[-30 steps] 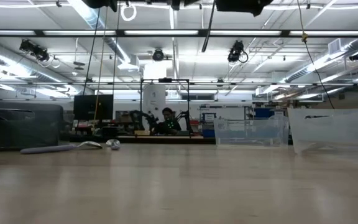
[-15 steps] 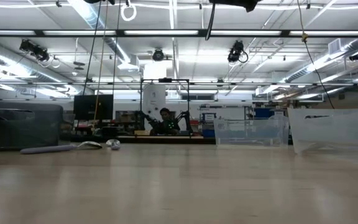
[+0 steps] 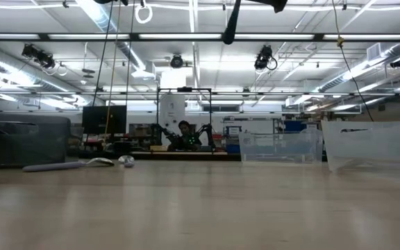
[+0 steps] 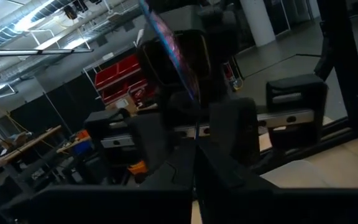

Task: Sort silverware by color (type)
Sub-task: Put the blue spoon into the black bin

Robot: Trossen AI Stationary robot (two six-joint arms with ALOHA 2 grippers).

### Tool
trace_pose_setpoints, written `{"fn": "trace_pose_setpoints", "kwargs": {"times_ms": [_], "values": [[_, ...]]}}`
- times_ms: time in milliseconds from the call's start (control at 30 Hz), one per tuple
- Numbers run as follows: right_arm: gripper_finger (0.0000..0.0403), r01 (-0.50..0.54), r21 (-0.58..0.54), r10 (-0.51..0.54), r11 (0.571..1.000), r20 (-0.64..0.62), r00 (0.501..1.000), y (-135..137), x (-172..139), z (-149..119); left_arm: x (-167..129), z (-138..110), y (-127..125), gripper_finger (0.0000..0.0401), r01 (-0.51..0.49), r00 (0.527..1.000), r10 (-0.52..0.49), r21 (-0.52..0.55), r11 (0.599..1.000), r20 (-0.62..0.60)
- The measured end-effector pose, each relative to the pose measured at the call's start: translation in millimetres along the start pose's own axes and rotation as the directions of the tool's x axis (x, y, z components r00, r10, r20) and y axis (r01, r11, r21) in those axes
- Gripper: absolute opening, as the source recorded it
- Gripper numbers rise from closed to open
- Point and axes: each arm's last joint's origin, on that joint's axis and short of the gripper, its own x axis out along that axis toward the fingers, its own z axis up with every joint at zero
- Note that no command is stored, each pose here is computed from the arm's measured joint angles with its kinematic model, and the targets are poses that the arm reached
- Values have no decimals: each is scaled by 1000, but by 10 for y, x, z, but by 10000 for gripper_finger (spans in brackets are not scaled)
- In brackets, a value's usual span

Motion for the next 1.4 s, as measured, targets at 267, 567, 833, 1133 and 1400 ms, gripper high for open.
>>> {"fn": "trace_pose_setpoints", "kwargs": {"times_ms": [267,567,833,1133,1400], "values": [[258,-17,3,17,1000,-56,998,-3,-84,-28,-22,-37,-13,6,22,997,-25,-47,999,-69],[280,-10,-16,7,1000,-173,985,-7,-117,-142,-49,-178,-51,2,-16,969,-3,-74,997,-248],[277,0,-9,-3,1000,-311,950,-106,-306,-231,-299,-189,-129,1,-60,864,-50,-201,978,-501],[271,23,40,-7,999,-368,930,-181,-426,-263,-664,-121,-110,0,-219,717,-48,-290,932,-695],[264,2,46,15,999,-375,927,-173,-431,-268,-1023,-131,-35,0,-423,525,-26,-288,859,-851]]}}
